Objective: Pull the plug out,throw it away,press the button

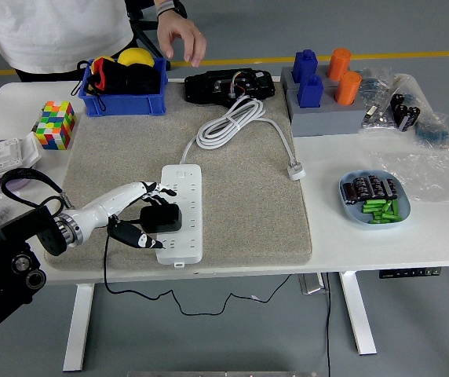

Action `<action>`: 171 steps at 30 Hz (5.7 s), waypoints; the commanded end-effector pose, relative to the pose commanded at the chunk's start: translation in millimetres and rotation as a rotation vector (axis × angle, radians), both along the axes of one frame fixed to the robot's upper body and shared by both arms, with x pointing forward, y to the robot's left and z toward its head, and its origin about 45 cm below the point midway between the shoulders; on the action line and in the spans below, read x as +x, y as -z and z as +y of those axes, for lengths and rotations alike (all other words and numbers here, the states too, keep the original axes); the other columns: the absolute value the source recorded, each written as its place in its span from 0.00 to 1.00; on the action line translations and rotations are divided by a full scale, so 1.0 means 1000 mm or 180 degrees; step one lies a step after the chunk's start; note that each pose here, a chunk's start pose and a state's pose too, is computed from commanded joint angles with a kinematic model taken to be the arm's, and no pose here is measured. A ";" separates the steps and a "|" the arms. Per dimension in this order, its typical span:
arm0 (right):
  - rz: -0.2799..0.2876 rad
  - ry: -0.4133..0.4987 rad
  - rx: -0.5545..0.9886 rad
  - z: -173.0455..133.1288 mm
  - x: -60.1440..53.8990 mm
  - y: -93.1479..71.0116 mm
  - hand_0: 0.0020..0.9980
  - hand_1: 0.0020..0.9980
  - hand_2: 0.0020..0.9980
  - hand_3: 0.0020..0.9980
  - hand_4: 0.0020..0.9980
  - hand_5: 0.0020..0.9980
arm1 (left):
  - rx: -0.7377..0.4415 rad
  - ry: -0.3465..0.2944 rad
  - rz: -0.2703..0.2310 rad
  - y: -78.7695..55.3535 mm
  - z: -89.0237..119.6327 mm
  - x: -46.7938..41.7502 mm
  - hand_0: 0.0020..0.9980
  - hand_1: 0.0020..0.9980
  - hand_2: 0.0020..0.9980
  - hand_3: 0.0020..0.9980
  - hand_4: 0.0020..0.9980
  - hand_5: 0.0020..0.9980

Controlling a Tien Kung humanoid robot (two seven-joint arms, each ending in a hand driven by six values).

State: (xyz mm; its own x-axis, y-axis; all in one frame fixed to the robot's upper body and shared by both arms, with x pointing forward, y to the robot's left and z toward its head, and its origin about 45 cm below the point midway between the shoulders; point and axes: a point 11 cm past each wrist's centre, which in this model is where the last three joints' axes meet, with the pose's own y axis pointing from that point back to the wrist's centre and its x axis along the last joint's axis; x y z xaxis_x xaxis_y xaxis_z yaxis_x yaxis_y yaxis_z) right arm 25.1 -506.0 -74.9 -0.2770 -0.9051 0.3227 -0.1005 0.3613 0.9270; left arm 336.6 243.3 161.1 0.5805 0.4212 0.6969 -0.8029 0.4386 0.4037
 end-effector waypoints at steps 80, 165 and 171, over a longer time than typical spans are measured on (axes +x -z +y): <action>0.0012 0.0012 0.0046 0.007 -0.003 0.004 0.73 0.67 0.66 0.66 0.76 0.63 | -0.0429 -0.0880 -0.0194 0.014 0.022 0.0622 0.59 0.56 0.55 0.63 0.76 0.00; 0.0070 -0.0018 0.0038 0.007 -0.010 0.004 0.73 0.67 0.66 0.66 0.77 0.63 | -0.1045 -0.2356 -0.0999 -0.046 0.178 0.0240 0.85 0.85 0.85 0.88 0.89 0.24; 0.0038 -0.0014 0.0038 0.007 -0.006 0.004 0.73 0.67 0.66 0.66 0.77 0.63 | -0.1025 -0.2363 -0.0979 -0.046 0.180 0.0223 0.85 0.85 0.84 0.87 0.88 0.24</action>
State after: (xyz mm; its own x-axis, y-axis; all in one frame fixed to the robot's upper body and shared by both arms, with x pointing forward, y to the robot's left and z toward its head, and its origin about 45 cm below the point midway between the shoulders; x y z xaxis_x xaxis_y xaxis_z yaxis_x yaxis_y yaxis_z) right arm 18.9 -499.1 -78.9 -0.2692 -0.9100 0.3152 -0.0911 0.3499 0.9324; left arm 358.9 422.9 206.8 -0.1178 0.8206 0.5593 -0.9800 -0.1870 0.0678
